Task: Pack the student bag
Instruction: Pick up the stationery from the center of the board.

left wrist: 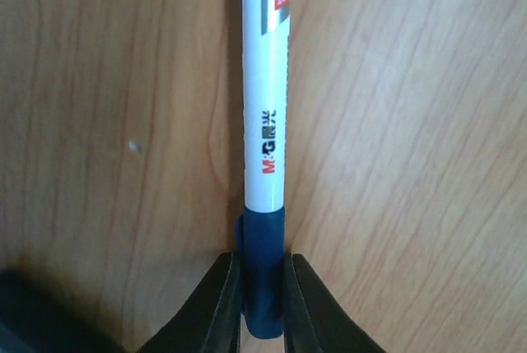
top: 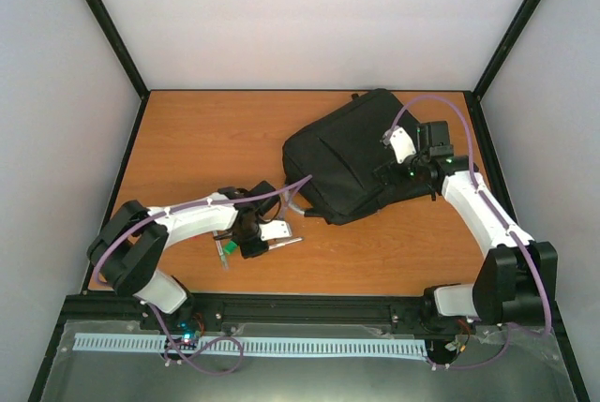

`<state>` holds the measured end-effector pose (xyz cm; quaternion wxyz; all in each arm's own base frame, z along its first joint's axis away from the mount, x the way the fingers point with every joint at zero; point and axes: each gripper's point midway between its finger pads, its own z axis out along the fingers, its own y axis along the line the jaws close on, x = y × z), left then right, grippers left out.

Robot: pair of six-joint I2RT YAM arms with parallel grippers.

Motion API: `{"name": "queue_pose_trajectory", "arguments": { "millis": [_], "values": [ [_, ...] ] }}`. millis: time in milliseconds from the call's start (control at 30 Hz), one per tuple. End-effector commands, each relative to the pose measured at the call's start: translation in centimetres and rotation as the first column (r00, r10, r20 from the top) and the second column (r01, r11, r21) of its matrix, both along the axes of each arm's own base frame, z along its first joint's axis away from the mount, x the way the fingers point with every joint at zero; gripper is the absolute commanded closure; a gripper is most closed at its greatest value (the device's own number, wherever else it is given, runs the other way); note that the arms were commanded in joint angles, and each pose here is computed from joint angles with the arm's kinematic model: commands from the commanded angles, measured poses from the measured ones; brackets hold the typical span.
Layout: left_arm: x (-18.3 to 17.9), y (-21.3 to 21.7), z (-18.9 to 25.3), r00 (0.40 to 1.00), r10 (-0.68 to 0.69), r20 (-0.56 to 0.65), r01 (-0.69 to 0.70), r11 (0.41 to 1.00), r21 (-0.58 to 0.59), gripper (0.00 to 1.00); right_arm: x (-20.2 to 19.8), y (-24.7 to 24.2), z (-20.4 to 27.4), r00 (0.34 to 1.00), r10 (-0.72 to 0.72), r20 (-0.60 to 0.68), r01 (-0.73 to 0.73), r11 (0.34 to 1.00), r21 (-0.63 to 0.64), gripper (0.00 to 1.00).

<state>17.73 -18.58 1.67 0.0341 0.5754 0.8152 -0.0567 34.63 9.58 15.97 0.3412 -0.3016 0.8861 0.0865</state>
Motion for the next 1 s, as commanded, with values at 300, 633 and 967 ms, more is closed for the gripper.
{"name": "queue_pose_trajectory", "arguments": {
  "millis": [300,633,967],
  "values": [
    [1.8,0.9,0.0,0.999,-0.014,0.029,0.013,0.999,0.037,0.65,1.5,1.2,1.1,1.0,0.023,0.02,-0.024,0.997,0.075,0.01],
    [3.1,-2.5,-0.3,0.999,-0.029,-0.021,0.028,0.999,-0.035,0.64,1.5,1.3,1.6,0.999,0.027,0.022,-0.028,0.996,0.08,0.01],
    [3.4,-3.2,-1.1,1.0,-0.009,-0.029,0.009,1.0,-0.014,0.74,0.4,1.1,1.3,0.999,0.024,0.02,-0.026,0.997,0.077,0.01]
  ]
}}
